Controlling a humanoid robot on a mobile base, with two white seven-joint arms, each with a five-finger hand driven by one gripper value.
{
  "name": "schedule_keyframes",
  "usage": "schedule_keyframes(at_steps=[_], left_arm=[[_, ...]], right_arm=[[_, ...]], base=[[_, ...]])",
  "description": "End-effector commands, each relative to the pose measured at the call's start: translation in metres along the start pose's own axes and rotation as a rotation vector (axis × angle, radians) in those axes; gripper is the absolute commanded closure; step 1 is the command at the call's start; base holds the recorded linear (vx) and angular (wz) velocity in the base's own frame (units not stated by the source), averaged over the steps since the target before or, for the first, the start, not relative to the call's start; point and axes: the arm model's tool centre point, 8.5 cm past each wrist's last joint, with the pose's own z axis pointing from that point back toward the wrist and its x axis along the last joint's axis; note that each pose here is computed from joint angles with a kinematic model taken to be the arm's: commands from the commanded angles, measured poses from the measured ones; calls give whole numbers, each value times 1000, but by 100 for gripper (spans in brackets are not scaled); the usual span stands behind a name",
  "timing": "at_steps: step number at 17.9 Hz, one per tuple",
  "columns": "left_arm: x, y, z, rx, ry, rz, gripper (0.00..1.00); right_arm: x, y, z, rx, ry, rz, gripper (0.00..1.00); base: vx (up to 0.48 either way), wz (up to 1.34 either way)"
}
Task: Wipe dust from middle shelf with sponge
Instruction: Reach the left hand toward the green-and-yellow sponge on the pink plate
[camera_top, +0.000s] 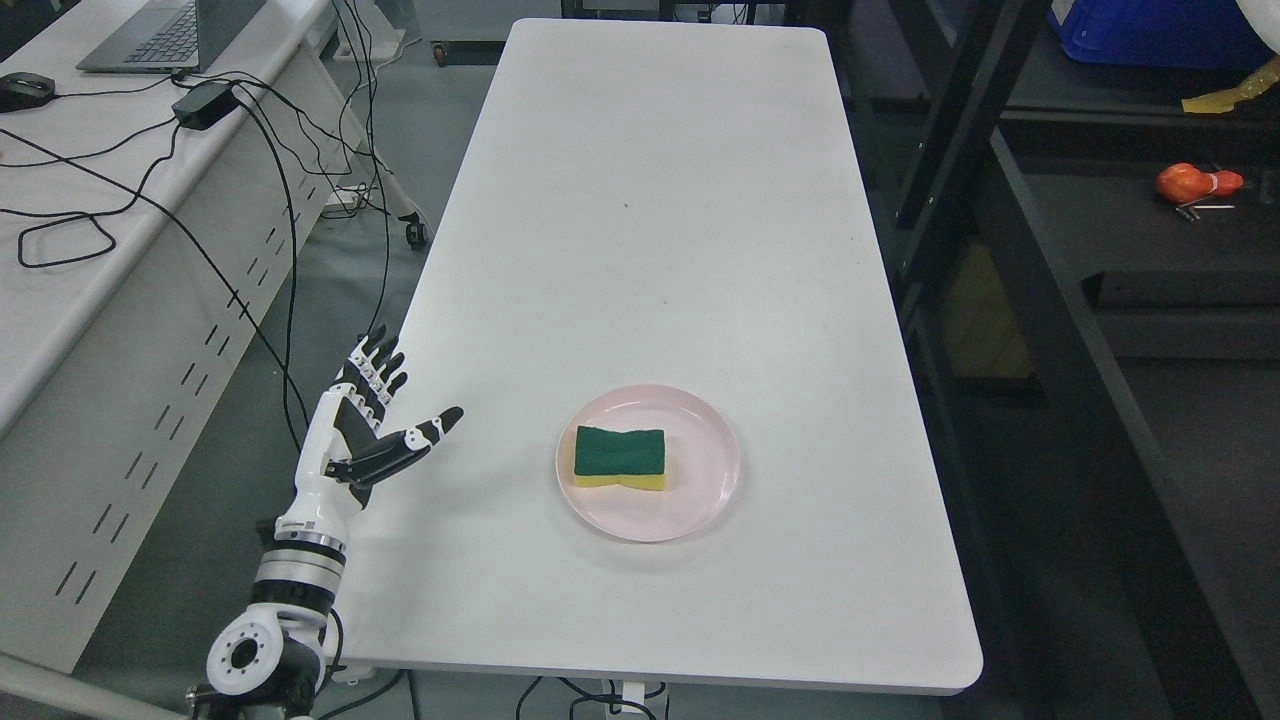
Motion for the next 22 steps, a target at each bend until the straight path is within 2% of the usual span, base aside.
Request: schedule_keyframes(at_steps=[1, 4, 6, 9, 11, 13, 16, 18, 22], left_arm=[[-5, 5, 1, -2, 14, -14, 1], [-3, 4, 1, -10, -10, -20, 1], [6, -2, 0, -45, -89, -44, 1], [17, 10, -5, -250, -59, -345, 4], [35, 20, -28, -291, -61, -575, 4], [50, 10, -56, -348, -84, -798, 4], [74, -33, -81, -570, -204, -1199, 6], [65, -60, -84, -673, -241, -1374, 6], [38, -117, -70, -924, -321, -1581, 8]], right_arm=[[9, -10, 0, -15, -22, -3, 0], [9, -10, 0, -15, -22, -3, 0], [9, -10, 0, -15, -22, -3, 0], [9, -10, 0, -15, -22, -3, 0], [9, -10, 0, -15, -22, -3, 0], [9, -10, 0, -15, -22, -3, 0], [9, -10, 0, -15, -22, -3, 0], [9, -10, 0, -15, -22, -3, 0], [9, -10, 0, -16, -22, -1, 0]], base=[[-14, -73], [-10, -14], [0, 0], [0, 0], [0, 0], [0, 0], [0, 0], [0, 0], [0, 0]])
